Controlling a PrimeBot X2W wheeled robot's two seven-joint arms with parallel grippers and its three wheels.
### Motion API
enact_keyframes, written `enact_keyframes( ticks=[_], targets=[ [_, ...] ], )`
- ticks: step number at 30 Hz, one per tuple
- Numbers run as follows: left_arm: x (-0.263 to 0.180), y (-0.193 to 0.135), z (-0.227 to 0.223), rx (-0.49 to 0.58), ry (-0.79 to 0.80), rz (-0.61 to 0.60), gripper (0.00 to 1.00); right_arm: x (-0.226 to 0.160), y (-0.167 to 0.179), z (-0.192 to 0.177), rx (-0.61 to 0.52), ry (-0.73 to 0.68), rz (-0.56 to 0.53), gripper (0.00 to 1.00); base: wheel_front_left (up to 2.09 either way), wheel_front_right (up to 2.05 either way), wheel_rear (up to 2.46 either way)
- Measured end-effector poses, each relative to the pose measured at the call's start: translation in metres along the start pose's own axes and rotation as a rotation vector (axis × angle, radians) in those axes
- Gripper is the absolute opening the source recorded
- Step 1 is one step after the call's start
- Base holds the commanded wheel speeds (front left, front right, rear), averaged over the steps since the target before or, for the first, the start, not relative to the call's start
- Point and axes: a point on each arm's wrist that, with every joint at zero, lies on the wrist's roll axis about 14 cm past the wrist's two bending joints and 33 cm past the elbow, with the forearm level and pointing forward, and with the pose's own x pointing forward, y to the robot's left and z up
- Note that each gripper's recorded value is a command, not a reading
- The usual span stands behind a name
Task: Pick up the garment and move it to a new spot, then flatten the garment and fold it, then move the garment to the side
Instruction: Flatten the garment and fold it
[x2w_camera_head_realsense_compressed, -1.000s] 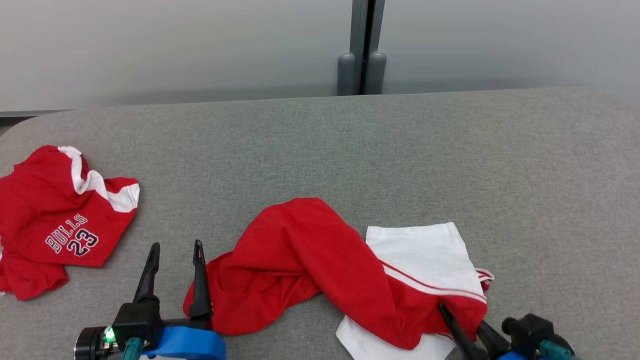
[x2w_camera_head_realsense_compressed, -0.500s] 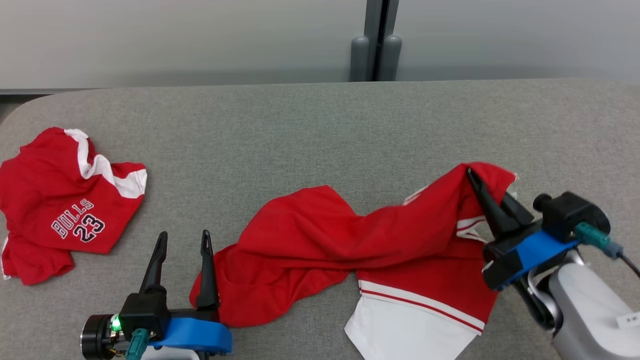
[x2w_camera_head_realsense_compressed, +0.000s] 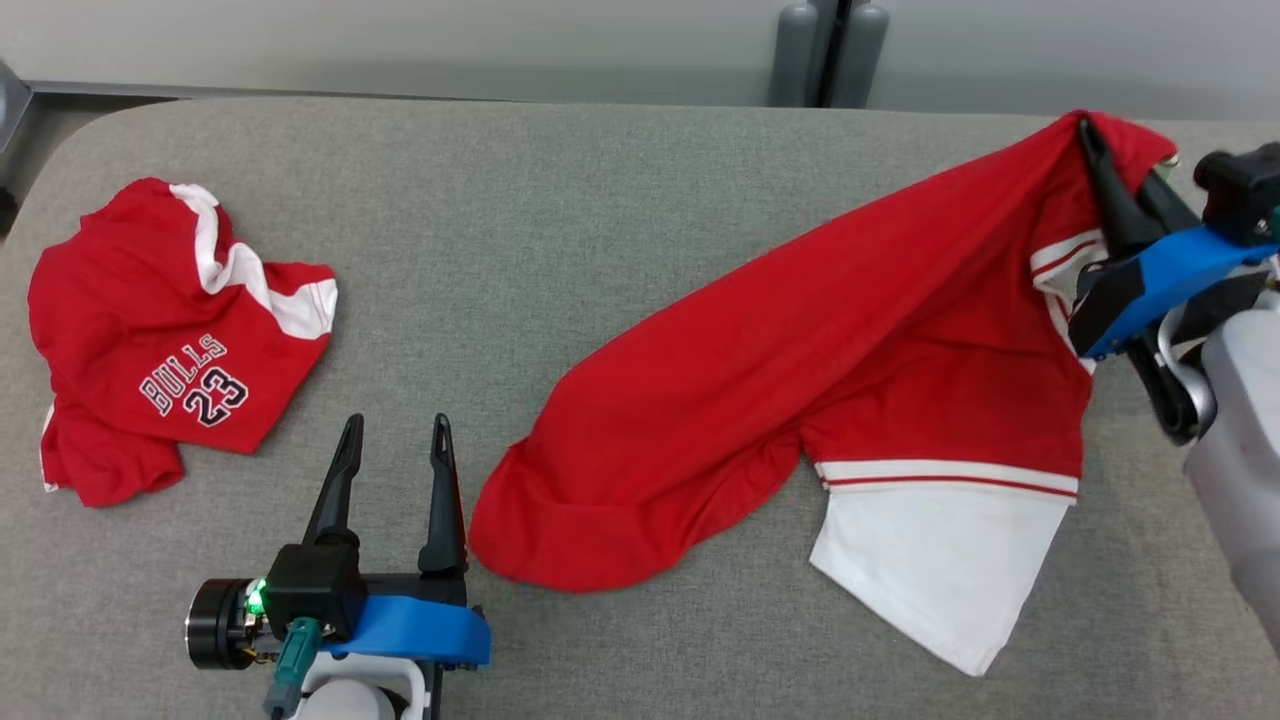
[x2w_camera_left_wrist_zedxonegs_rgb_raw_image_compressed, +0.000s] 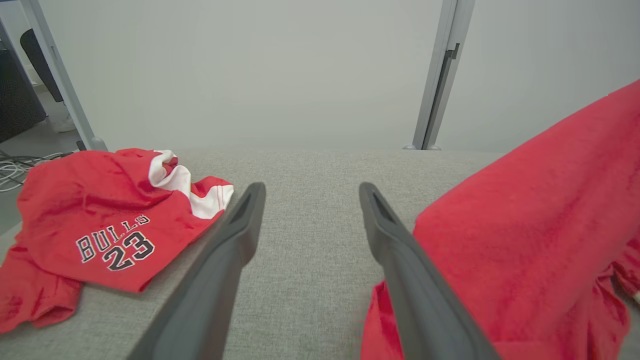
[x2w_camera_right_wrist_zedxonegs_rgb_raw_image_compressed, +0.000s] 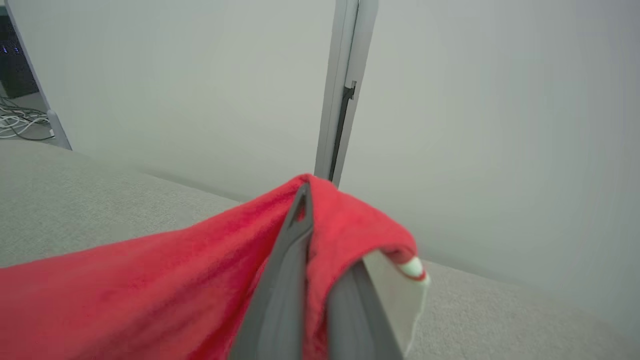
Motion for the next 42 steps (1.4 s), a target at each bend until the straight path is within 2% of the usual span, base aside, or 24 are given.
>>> enact_keyframes(
  ticks=[4, 5, 7, 12, 16, 25, 33, 42],
  targets=[
    [0.003, 0.003, -0.003, -0.001, 0.01, 0.013, 1.0, 0.015, -0.014, -0.014, 0.006, 0.057, -0.042, 0.0, 0.0, 0.0, 0.0],
    [0.003, 0.004, -0.004, -0.001, 0.013, 0.016, 1.0, 0.016, -0.015, -0.021, 0.008, 0.08, -0.048, 1.0, 0.0, 0.0, 0.0],
    [0.003, 0.005, -0.005, 0.001, 0.015, 0.018, 1.0, 0.016, -0.01, -0.035, 0.013, 0.125, -0.042, 1.0, 0.0, 0.0, 0.0],
    [0.006, 0.001, -0.005, 0.001, 0.015, 0.013, 1.0, 0.01, -0.012, -0.041, 0.021, 0.14, -0.051, 1.0, 0.0, 0.0, 0.0],
    [0.007, -0.004, -0.003, 0.0, 0.006, -0.002, 1.0, -0.014, -0.022, -0.055, 0.038, 0.173, -0.085, 1.0, 0.0, 0.0, 0.0],
    [0.0, -0.01, 0.008, 0.007, -0.026, -0.024, 1.0, -0.081, -0.034, -0.061, 0.074, 0.15, -0.15, 1.0, 0.0, 0.0, 0.0],
    [-0.007, -0.016, 0.014, 0.009, -0.042, -0.044, 1.0, -0.132, -0.017, -0.067, 0.128, 0.118, -0.18, 1.0, 0.0, 0.0, 0.0],
    [-0.015, -0.016, 0.016, 0.007, -0.048, -0.047, 1.0, -0.172, 0.032, -0.085, 0.218, 0.135, -0.168, 1.0, 0.0, 0.0, 0.0]
  ],
)
